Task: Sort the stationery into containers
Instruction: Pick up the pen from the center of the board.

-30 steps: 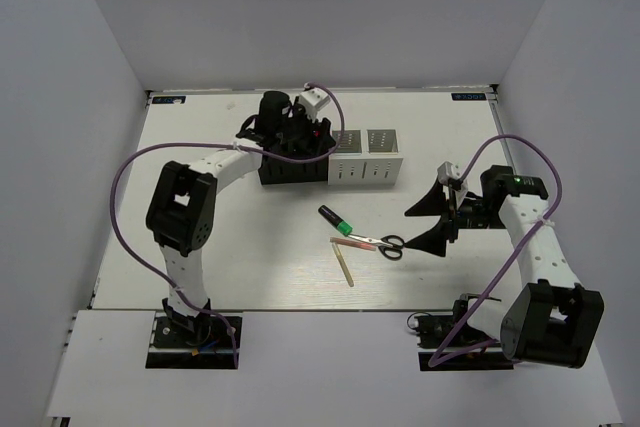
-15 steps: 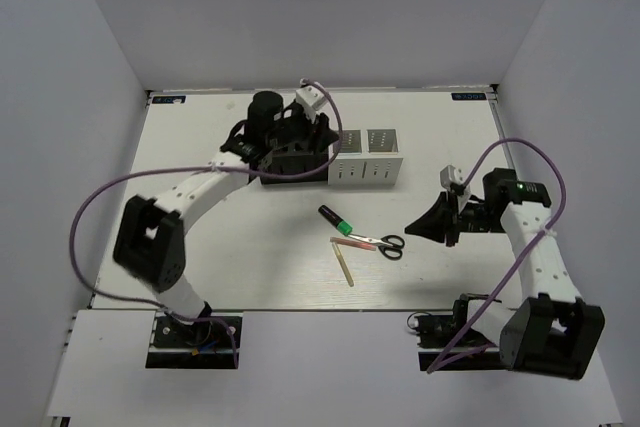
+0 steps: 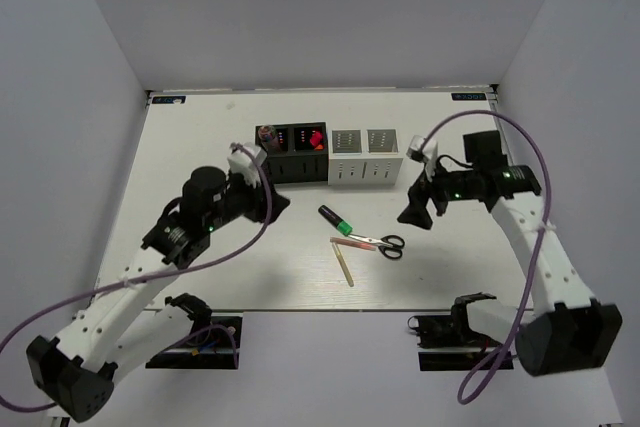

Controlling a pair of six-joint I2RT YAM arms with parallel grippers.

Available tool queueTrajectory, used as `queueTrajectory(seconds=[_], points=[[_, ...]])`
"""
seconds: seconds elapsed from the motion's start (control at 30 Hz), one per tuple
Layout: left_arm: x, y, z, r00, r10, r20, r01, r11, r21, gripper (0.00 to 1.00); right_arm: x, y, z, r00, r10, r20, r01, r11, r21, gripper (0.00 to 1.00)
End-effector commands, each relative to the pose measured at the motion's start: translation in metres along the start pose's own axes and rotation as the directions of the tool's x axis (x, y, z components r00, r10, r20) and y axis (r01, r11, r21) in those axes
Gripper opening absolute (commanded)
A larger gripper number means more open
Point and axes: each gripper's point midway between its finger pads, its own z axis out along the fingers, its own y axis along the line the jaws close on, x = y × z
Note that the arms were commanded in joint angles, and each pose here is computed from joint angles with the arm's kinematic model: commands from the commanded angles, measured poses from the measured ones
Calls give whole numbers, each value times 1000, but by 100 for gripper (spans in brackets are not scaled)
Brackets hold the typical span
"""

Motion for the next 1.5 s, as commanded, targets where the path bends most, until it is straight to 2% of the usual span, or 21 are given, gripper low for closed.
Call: queueTrajectory(seconds=[0.0, 0.03, 0.1, 0.13, 0.17, 0.2, 0.23, 0.27, 0.3, 0.33, 0.37, 0.4, 0.43, 0.47, 0.57, 0.6, 0.7, 0.93, 1.07, 1.33, 1.47], points=[[79, 32, -37, 976, -93, -199, 53, 979, -197, 65, -5, -11, 22, 996, 60, -59, -61, 998, -25, 90], [96, 36, -49, 977, -98, -189, 57, 975, -213, 67, -18, 5, 23, 997, 74, -23, -77, 989, -123, 90], [102, 45, -57, 981, -96, -166, 51, 964, -261, 72, -19, 33, 36, 982, 183, -46, -188, 918, -349, 90], [106, 44, -64, 987, -93, -132, 56, 965, -256, 72, -29, 30, 40, 982, 183, -38, -184, 906, -383, 90], [107, 44, -66, 988, -90, -125, 56, 966, -254, 73, -30, 37, 46, 983, 172, -58, -180, 894, -410, 84], [115, 51, -69, 987, -90, -132, 50, 957, -284, 73, -27, 33, 55, 984, 160, -75, -177, 899, -401, 60], [116, 53, -73, 990, -79, -121, 41, 956, -292, 75, -18, 34, 61, 984, 146, -103, -176, 903, -392, 48], [118, 54, -75, 991, -73, -115, 36, 954, -297, 75, 0, 27, 71, 978, 90, -186, -146, 938, -314, 40], [121, 58, -80, 991, -66, -120, 24, 947, -321, 75, 0, 26, 86, 990, 1, -143, -44, 955, -294, 26], [123, 61, -82, 991, -62, -122, 18, 944, -331, 75, 6, 35, 96, 986, -47, -162, -3, 954, -299, 9], [130, 63, -84, 991, -53, -125, 8, 941, -338, 75, 33, 19, 106, 965, -87, -246, 37, 979, -201, 0], [133, 69, -86, 991, -52, -124, 3, 931, -365, 75, 37, 25, 119, 955, -125, -270, 70, 977, -204, 0], [139, 71, -87, 991, -54, -121, 5, 928, -373, 75, 48, 14, 125, 926, -130, -354, 97, 989, -111, 0], [135, 71, -88, 994, -48, -98, 8, 927, -376, 75, 46, 13, 139, 922, -123, -368, 98, 992, -86, 0], [129, 76, -93, 998, -37, -59, 10, 915, -402, 76, 51, 11, 161, 882, -135, -451, 136, 990, -32, 23], [128, 79, -94, 998, -35, -49, 11, 908, -419, 76, 47, 8, 165, 882, -146, -449, 157, 987, -12, 34], [127, 81, -96, 998, -35, -42, 14, 904, -427, 76, 40, 9, 184, 888, -144, -437, 184, 982, 51, 53], [131, 82, -96, 997, -39, -61, 9, 902, -432, 76, 16, 7, 210, 927, 56, -372, 14, 983, 183, 52], [130, 82, -96, 998, -37, -57, 8, 902, -433, 76, 4, -5, 215, 945, 87, -317, 3, 962, 272, 50], [134, 81, -95, 997, -38, -72, 4, 905, -426, 76, 21, -2, 234, 925, 149, -349, -58, 964, 259, 49], [133, 82, -96, 997, -37, -68, 5, 904, -428, 76, 19, -6, 242, 933, 133, -333, -46, 965, 256, 55]])
